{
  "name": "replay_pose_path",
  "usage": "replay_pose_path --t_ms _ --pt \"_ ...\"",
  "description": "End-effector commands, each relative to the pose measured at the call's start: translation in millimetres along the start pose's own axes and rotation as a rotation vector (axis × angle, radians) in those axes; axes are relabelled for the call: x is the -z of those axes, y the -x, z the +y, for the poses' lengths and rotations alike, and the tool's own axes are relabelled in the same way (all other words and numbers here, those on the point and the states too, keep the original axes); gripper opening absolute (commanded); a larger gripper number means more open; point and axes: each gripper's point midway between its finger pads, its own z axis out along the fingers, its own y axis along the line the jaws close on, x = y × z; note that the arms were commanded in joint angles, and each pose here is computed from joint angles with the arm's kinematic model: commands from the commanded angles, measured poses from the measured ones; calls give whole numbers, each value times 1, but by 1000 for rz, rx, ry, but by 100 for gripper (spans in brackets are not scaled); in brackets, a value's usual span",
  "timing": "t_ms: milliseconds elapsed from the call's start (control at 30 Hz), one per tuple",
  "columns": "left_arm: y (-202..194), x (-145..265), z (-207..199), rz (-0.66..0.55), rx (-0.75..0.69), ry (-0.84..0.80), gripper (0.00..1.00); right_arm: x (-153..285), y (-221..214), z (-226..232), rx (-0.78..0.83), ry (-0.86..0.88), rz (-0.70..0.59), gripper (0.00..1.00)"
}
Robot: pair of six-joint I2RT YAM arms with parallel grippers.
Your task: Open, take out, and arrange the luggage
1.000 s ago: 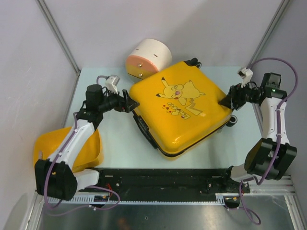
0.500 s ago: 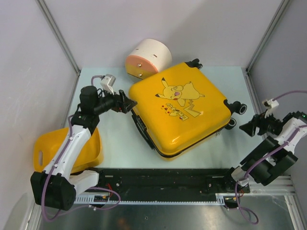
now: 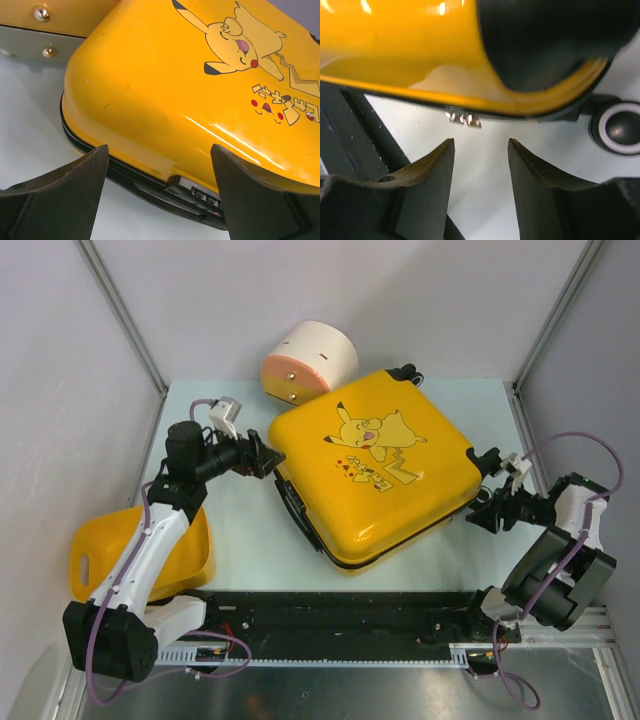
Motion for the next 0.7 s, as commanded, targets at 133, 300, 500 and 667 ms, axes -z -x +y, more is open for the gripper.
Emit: replay_pose_path --t_ms 133,300,500,667 --pt "-11 -4 0 19 0 -1 88 -30 81 -54 3 -135 -170 51" --pt "-21 -9 -5 45 8 -12 88 -18 114 -88 26 -257 -263 51" --pt "-24 -11 -9 54 3 -20 88 1 74 -68 19 -222 -200 56" --pt "-25 -10 -11 55 -1 -29 88 20 14 -39 211 -157 -91 58"
